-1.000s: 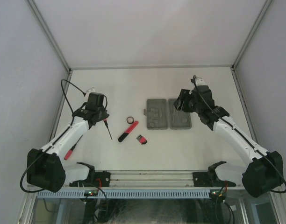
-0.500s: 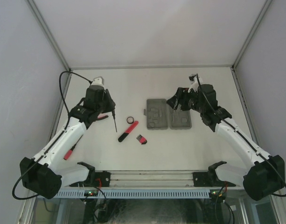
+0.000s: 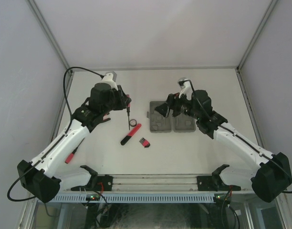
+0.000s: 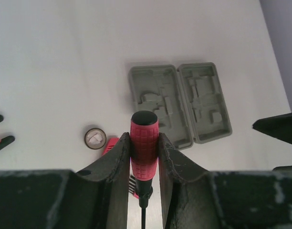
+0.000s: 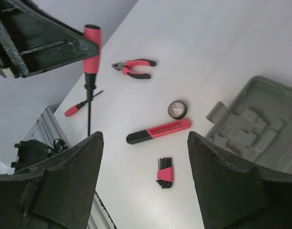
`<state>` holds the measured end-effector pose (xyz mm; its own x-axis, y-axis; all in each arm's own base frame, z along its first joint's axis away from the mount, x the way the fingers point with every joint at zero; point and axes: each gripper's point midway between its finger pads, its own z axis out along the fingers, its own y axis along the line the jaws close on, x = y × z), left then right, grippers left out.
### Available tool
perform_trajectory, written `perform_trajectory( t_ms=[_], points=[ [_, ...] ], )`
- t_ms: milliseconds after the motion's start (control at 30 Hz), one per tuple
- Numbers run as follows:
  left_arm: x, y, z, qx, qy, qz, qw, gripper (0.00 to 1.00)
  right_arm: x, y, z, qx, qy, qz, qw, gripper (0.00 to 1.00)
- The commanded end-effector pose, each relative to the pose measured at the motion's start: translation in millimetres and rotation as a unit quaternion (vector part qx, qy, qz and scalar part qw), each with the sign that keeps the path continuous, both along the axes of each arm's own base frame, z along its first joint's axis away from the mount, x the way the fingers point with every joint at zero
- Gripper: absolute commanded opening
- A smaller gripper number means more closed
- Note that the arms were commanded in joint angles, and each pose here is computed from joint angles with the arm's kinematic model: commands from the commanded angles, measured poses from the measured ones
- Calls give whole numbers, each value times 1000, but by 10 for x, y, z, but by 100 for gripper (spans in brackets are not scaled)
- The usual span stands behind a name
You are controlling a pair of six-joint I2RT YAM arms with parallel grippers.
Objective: Sort the tools into containers
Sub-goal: Pick up the screwdriver from the center of the board.
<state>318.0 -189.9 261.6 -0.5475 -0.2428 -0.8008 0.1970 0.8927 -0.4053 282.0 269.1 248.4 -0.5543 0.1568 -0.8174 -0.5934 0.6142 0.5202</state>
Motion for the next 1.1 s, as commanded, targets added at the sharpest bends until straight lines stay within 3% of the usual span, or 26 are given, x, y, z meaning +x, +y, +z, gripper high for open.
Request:
perform_trajectory(
  t_ms=[0, 833, 1067],
  points=[
    [45, -215, 480, -48, -57, -34, 997, 0, -89, 268, 257, 49, -38, 48, 997, 70],
    [-162, -749, 678, -124, -76, -132, 980, 0, -133, 887, 227, 88, -23, 119, 989, 61],
    [-228, -830, 692, -135, -77, -149, 976, 0, -91, 926, 228, 90, -21, 119, 989, 44]
  ],
)
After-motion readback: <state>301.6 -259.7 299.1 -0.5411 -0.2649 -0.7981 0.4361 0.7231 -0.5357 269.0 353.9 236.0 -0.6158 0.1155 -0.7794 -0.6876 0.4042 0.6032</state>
